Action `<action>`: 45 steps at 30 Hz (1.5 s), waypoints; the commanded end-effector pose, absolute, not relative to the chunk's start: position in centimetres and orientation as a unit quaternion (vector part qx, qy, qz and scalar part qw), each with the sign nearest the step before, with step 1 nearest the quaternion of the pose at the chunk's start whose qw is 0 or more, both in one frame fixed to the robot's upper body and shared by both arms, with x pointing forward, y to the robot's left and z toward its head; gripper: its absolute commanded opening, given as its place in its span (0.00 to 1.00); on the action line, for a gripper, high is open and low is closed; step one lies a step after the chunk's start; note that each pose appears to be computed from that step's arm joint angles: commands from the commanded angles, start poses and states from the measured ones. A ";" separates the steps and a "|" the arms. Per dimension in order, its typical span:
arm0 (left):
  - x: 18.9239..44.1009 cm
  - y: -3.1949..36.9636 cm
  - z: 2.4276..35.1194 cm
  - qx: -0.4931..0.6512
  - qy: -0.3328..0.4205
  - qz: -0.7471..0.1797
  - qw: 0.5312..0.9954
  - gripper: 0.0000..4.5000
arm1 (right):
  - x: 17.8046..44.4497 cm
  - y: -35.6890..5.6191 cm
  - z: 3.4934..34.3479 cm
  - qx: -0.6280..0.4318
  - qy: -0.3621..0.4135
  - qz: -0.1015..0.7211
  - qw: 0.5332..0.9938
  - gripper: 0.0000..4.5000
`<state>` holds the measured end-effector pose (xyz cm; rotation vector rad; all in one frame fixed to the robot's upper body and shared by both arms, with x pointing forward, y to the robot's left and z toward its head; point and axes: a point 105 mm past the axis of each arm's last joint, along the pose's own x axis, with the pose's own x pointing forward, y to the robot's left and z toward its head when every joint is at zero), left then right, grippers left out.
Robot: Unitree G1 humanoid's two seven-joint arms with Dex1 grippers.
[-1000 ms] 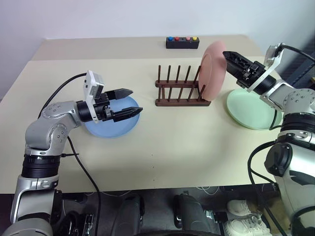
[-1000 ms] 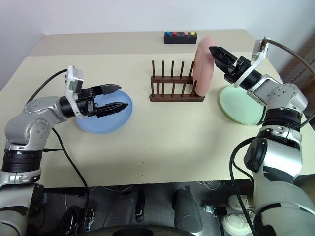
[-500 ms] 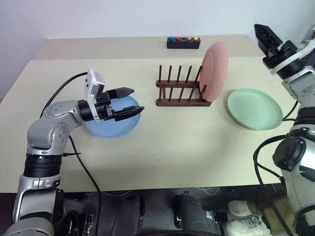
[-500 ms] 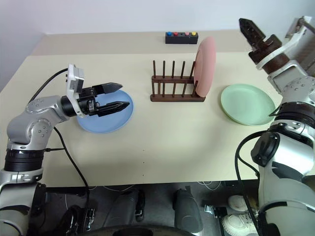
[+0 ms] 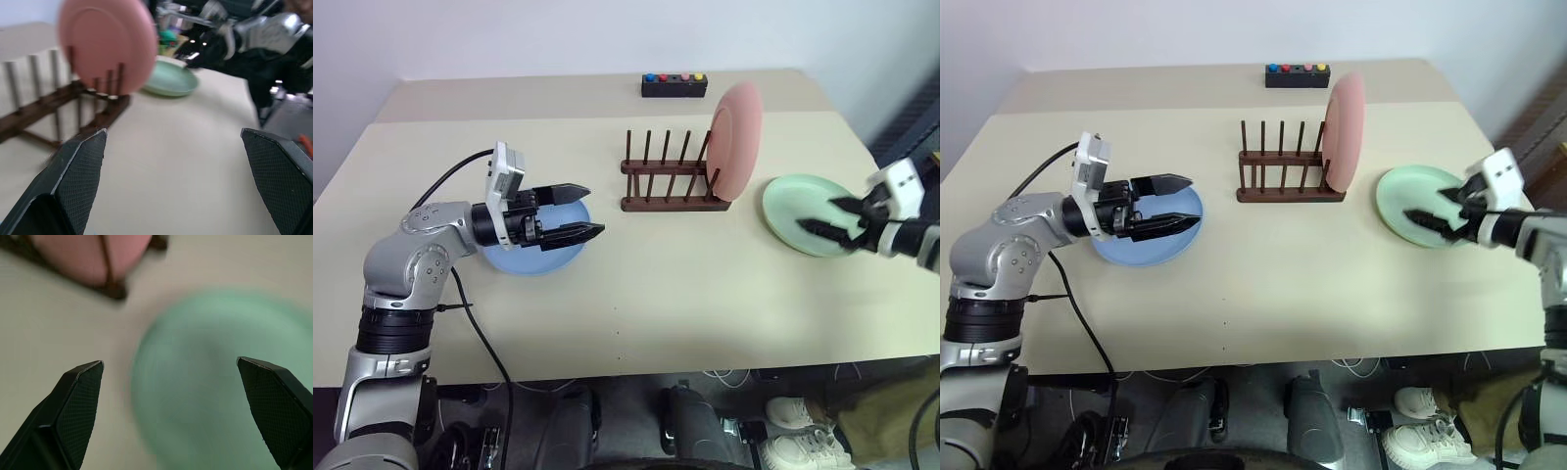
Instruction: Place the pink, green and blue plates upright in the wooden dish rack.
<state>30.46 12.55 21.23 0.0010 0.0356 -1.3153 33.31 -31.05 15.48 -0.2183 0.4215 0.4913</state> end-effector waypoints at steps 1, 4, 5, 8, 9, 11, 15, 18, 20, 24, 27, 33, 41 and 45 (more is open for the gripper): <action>29.6 12.2 22.0 0.024 0.009 -0.636 0.772 1.00 | 33.3 -30.8 16.8 -0.130 0.214 0.242 0.938 0.99; 29.3 12.1 21.9 0.030 0.014 -0.644 0.764 1.00 | 32.7 -30.6 15.3 -0.134 0.257 0.254 0.923 0.99; 29.2 12.0 21.8 0.034 0.014 -0.647 0.762 1.00 | 32.5 -30.6 14.9 -0.132 0.265 0.258 0.920 0.99; 29.2 11.9 21.7 0.045 0.011 -0.648 0.761 1.00 | 33.0 -31.0 14.1 -0.139 0.273 0.243 0.920 0.99; 29.2 12.0 21.7 0.047 0.010 -0.646 0.762 1.00 | 33.3 -31.1 13.9 -0.138 0.273 0.238 0.922 0.99; 29.2 11.9 21.7 0.048 0.006 -0.644 0.763 1.00 | 33.6 -31.1 13.2 -0.137 0.283 0.238 0.919 0.94; 29.2 11.9 21.8 0.050 0.004 -0.642 0.765 1.00 | 33.8 -32.0 12.1 -0.177 0.301 0.224 0.910 0.59; 29.3 12.0 21.8 0.049 0.002 -0.638 0.768 1.00 | 34.0 -32.2 11.9 -0.187 0.304 0.222 0.907 0.26; 29.2 12.2 21.8 0.048 0.002 -0.636 0.770 1.00 | 34.0 -32.1 12.1 -0.198 0.305 0.227 0.904 0.02; 29.3 12.4 22.0 0.042 0.000 -0.632 0.774 1.00 | 34.2 -32.8 13.4 -0.206 0.293 0.213 0.909 0.01; 29.5 12.3 22.3 0.035 -0.006 -0.630 0.776 1.00 | 34.6 -33.1 15.0 -0.185 0.270 0.201 0.923 0.01; 29.9 12.2 22.8 0.027 -0.024 -0.624 0.780 1.00 | 36.5 -34.2 19.7 -0.122 0.181 0.141 0.966 0.01; 31.6 12.3 24.7 0.029 -0.087 -0.590 0.803 1.00 | 38.4 -32.4 29.9 0.053 -0.040 0.151 0.986 0.01; 32.1 12.7 25.4 0.035 -0.110 -0.572 0.812 1.00 | 37.8 -30.9 35.2 0.111 -0.147 0.192 0.964 0.01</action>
